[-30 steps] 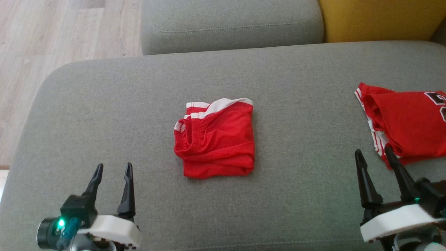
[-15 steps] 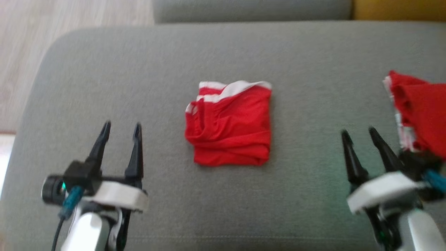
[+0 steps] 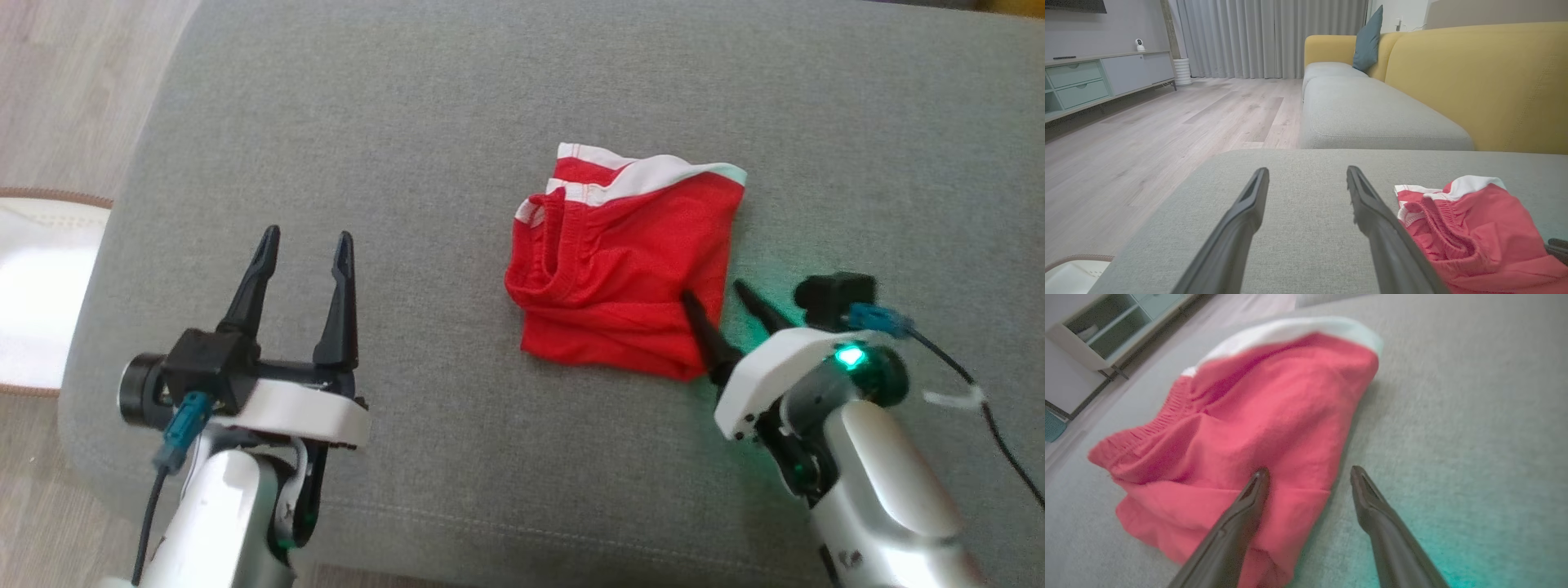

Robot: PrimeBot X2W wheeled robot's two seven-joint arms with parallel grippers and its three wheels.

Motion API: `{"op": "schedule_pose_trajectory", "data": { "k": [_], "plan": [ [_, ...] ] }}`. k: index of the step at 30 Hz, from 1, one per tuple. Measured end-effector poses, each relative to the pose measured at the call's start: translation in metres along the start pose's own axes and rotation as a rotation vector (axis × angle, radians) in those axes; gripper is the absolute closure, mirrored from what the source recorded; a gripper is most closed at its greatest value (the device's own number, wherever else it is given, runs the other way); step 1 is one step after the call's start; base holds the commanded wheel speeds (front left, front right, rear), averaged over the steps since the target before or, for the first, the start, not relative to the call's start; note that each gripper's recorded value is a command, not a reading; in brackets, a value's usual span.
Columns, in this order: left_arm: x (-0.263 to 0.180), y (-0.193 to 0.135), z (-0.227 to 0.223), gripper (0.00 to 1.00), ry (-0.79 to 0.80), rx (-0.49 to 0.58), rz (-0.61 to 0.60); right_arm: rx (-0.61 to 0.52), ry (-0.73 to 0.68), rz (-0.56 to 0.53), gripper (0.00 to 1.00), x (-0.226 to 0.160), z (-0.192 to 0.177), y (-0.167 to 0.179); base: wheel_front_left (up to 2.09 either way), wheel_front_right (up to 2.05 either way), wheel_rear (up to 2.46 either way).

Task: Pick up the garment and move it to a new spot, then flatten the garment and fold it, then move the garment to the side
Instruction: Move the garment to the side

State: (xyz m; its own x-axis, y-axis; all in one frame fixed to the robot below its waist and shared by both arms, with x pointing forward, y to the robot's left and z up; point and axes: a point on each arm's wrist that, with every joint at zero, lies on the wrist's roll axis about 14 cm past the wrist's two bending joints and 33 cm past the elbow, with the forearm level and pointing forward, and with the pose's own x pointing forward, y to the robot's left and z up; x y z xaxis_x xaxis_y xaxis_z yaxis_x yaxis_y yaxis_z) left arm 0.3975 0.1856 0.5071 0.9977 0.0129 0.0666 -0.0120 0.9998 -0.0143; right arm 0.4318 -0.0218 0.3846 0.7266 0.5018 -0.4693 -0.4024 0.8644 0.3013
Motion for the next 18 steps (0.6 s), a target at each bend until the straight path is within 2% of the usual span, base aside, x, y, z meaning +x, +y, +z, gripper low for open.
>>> {"op": "schedule_pose_trajectory", "data": {
  "k": [2,5,6,7,8,12,18],
  "plan": [
    [-0.001,0.003,0.0,0.0,0.0,0.004,0.003,0.012,0.074,0.01,0.0,0.005,-0.013,0.003,0.0,0.0,0.0],
    [-0.001,0.003,0.001,0.0,-0.003,0.006,0.004,0.02,0.122,0.017,0.0,0.01,-0.014,0.004,0.0,0.0,0.0],
    [0.0,0.002,0.001,0.0,-0.005,0.006,0.001,0.021,0.14,0.019,0.24,0.011,-0.013,0.004,0.0,0.0,0.0],
    [0.0,0.002,0.002,0.0,-0.006,0.005,0.0,0.017,0.154,0.021,0.71,0.012,-0.012,0.005,0.0,0.0,0.0],
    [0.0,0.002,0.002,0.0,-0.008,0.003,0.002,0.013,0.157,0.022,1.0,0.013,-0.011,0.005,0.0,0.0,0.0],
    [0.003,0.002,0.003,0.0,-0.012,0.005,0.003,0.006,0.174,0.023,1.0,0.011,-0.013,0.005,0.0,0.0,0.0],
    [0.007,-0.012,0.002,0.0,-0.017,-0.007,-0.038,-0.036,0.128,-0.008,1.0,-0.001,-0.002,-0.005,0.0,0.0,0.0]
  ]
}}
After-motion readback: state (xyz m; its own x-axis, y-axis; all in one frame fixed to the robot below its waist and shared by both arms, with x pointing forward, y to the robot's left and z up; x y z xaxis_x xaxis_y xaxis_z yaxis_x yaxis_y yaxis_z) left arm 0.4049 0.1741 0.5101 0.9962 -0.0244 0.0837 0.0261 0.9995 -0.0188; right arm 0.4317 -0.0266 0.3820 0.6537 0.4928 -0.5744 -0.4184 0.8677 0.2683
